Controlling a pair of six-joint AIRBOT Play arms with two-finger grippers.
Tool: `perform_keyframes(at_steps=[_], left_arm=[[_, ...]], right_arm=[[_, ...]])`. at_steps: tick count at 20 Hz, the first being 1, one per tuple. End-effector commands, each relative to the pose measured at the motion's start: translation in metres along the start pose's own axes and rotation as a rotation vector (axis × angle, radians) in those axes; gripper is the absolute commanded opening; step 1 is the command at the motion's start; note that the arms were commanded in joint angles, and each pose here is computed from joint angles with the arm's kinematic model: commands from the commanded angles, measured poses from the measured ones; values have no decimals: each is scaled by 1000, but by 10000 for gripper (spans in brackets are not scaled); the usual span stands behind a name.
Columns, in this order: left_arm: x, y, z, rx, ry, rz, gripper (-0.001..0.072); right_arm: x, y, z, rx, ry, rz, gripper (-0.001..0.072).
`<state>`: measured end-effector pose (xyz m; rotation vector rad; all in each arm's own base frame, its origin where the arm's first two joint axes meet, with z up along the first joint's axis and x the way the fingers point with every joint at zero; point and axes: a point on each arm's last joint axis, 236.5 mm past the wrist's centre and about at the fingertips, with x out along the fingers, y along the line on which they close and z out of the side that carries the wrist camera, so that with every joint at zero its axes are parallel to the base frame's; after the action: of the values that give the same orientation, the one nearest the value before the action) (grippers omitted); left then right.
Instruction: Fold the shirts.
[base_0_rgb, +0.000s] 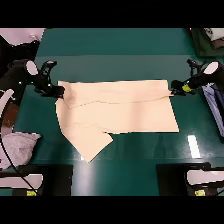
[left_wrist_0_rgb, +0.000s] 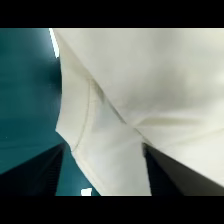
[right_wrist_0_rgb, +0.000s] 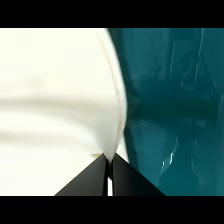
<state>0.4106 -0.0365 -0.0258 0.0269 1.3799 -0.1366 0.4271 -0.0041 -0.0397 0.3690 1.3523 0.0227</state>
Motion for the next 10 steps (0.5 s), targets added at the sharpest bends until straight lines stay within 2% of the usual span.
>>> perform_keyframes(at_steps=[1, 2, 6, 10], left_arm=[[1, -3, -18, -31, 66, -8, 606], [-4, -3, -19, -29, 61, -5, 606], [-47, -10, -30, -82, -7, -5, 605], [-45, -49, -106, -153, 38, -57, 605]], right_arm=[[0, 11, -13, -30, 35, 11, 216], [-5, 12, -15, -32, 39, 12, 370], [-46, 5, -17, -25, -5, 12, 378], [-91, 2, -5, -20, -136, 11, 377]])
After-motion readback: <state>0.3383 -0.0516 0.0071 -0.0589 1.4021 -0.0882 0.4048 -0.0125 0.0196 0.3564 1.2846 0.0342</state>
